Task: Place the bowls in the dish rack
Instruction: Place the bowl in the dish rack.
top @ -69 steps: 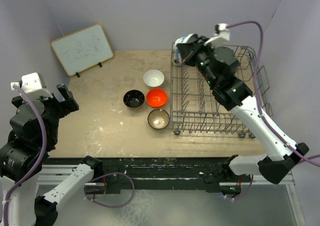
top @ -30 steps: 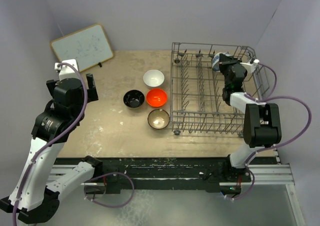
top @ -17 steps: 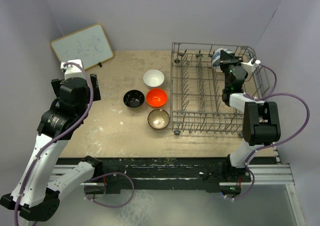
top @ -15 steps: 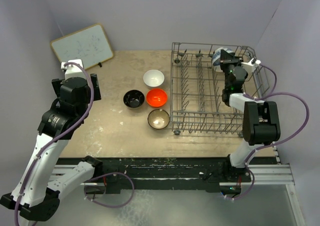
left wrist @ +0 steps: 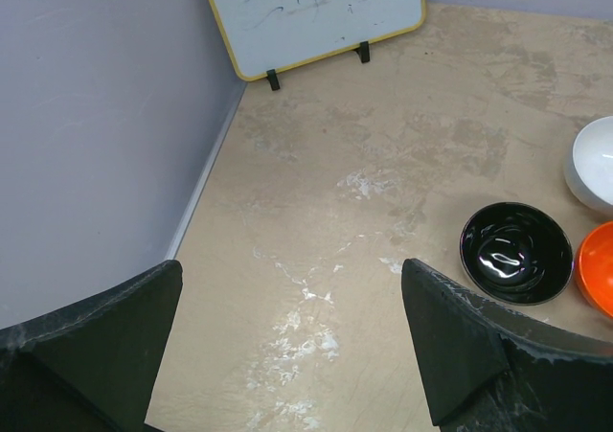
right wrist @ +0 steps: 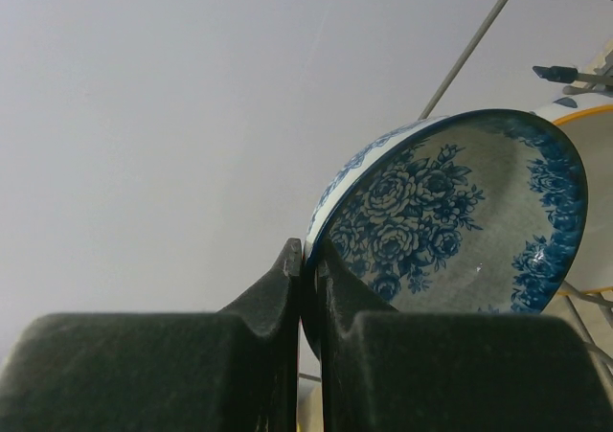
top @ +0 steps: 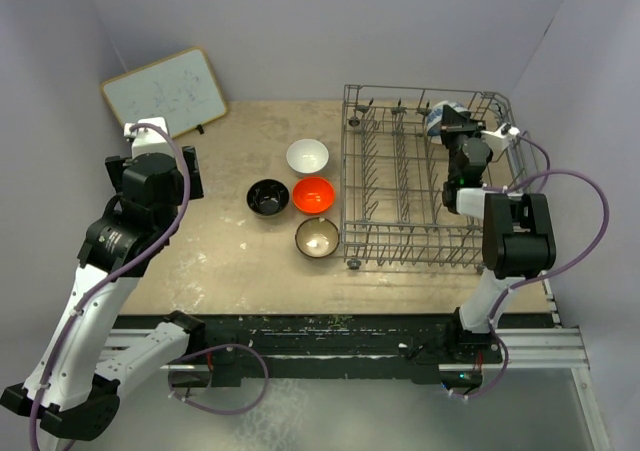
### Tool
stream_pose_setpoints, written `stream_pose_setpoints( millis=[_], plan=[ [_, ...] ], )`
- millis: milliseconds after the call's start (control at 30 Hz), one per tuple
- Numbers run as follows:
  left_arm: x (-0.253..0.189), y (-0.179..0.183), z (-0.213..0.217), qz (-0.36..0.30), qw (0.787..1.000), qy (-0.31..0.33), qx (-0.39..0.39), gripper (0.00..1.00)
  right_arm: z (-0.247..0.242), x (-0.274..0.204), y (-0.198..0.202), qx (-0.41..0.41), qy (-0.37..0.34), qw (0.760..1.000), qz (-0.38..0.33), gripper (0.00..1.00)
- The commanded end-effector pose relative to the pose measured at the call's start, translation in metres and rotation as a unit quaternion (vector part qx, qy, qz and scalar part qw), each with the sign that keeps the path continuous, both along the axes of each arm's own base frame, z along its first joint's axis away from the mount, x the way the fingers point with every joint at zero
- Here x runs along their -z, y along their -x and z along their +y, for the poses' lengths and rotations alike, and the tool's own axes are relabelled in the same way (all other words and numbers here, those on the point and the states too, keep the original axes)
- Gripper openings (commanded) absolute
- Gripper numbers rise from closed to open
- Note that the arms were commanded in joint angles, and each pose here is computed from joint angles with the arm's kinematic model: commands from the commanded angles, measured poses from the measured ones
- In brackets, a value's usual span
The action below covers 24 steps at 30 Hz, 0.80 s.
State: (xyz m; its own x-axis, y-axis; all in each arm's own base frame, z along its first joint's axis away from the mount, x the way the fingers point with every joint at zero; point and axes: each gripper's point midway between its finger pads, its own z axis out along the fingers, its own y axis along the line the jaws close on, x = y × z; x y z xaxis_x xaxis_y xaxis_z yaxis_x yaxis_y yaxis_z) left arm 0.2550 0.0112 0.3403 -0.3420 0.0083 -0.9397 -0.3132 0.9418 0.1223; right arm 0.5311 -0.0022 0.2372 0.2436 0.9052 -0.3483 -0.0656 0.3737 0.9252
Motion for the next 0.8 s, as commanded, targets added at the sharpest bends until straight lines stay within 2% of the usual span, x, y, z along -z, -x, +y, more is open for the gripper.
stream_pose_setpoints(
  millis=[0, 500, 767],
  plan=[
    [-0.007, -0.003, 0.000, -0.018, 1.000, -0.003, 0.000, 0.99, -0.006, -0.033, 0.002, 0.007, -0.006, 0.998, -0.067, 0.00],
    [-0.004, -0.004, 0.000, -0.016, 1.000, -0.003, 0.001, 0.99, 0.002, -0.020, -0.011, -0.020, 0.001, 0.995, -0.095, 0.00],
    [-0.004, -0.003, 0.001, -0.018, 1.000, -0.003, 0.000, 0.99, 0.002, -0.050, 0.003, -0.016, 0.015, 0.987, -0.162, 0.00]
  ],
)
